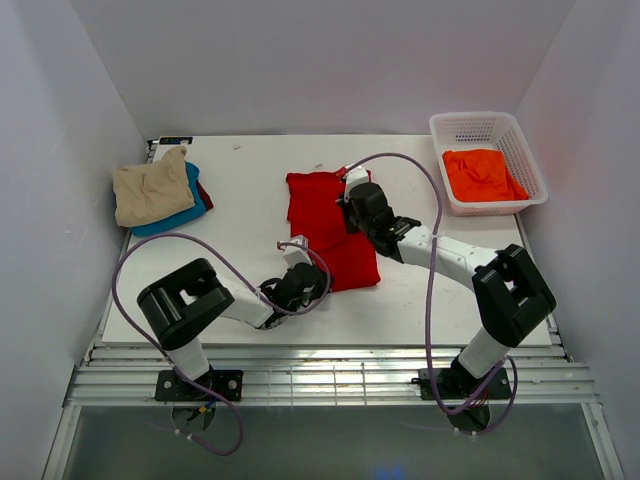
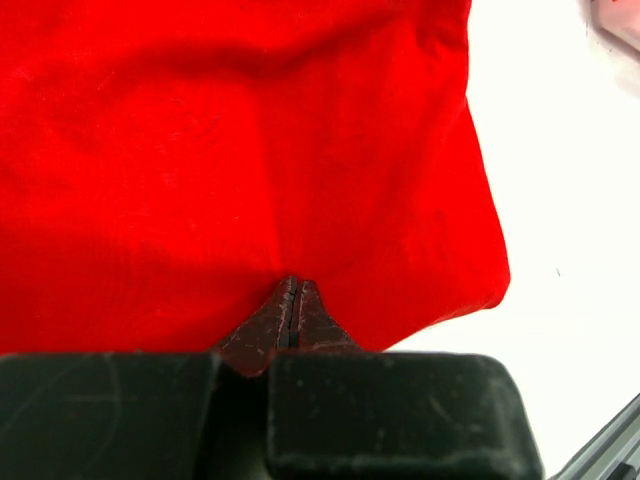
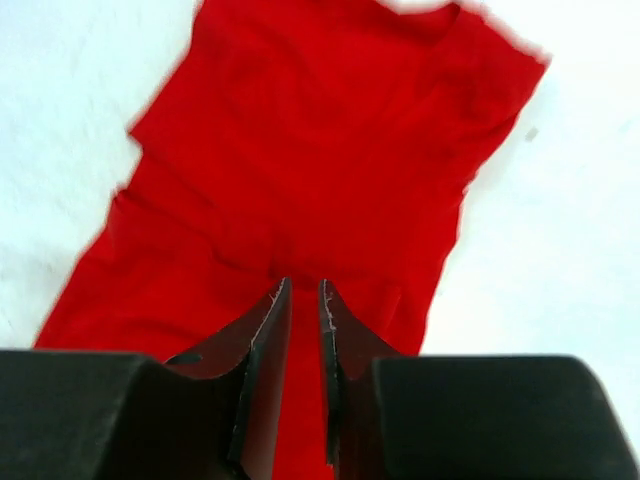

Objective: Fold and stack the t-shirts
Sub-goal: Fold the folded rectangular tshirt in 1/3 of the way, then grab one side of the 2/3 rectangular tshirt with both arms

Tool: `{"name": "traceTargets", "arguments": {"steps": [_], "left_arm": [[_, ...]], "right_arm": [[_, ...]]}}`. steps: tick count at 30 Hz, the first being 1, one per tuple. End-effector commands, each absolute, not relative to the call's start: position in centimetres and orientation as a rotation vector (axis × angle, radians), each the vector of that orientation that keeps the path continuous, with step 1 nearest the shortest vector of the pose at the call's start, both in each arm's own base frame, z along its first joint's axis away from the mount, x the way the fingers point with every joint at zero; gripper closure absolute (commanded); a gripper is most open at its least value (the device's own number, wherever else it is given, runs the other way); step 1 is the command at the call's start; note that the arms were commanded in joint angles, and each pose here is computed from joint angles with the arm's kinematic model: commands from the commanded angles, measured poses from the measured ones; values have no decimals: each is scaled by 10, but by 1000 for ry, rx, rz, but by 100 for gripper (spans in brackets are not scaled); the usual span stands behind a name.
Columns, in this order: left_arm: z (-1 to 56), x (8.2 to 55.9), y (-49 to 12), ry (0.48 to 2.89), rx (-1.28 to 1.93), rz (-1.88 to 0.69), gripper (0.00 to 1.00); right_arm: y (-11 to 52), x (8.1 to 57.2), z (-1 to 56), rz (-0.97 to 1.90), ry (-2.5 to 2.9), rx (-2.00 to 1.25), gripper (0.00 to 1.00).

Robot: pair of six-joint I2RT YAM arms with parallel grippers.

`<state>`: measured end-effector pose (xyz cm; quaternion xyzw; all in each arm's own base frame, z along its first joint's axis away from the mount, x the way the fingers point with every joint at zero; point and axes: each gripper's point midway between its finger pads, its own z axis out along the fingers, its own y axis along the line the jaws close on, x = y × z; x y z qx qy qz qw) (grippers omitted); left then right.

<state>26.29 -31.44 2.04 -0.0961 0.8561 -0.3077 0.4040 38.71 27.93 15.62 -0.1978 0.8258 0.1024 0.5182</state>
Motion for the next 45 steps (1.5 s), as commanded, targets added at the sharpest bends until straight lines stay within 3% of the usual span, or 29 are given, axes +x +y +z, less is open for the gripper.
{"name": "traceTargets", "arguments": {"steps": [1, 5, 14, 19, 22, 23, 25, 26, 29, 30, 36, 45], "left_arm": [[-51, 208, -261, 2452, -112, -493, 100], [-52, 197, -256, 2460, -91, -474, 100], [-54, 179, -253, 2465, -58, -433, 100], [-27, 191, -268, 2375, 18, -407, 100], [11, 207, -271, 2280, 11, -349, 100], [20, 213, -267, 2242, -1, -314, 78], [35, 213, -254, 2226, -24, -263, 49], [42, 217, -247, 2199, -49, -234, 27], [46, 211, -223, 2199, -85, -185, 11], [52, 209, -217, 2193, -97, -186, 2], [55, 201, -186, 2152, -161, -221, 2], [52, 201, -191, 2125, -121, -356, 2]], "right_arm": [[280, 356, 103, 313, 2134, -496, 77], [269, 325, 70, 327, 2235, -469, 64], [246, 273, 51, 296, 2326, -372, 62], [230, 247, 60, 213, 2309, -328, 62], [225, 231, 62, 204, 2311, -313, 52], [225, 227, 62, 209, 2312, -310, 50], [220, 223, 57, 203, 2323, -293, 46], [218, 220, 53, 195, 2333, -296, 43], [211, 215, 44, 171, 2352, -283, 40], [209, 214, 41, 163, 2361, -282, 39], [214, 207, 27, 224, 2378, -275, 38], [225, 206, 33, 306, 2365, -269, 39]]}}
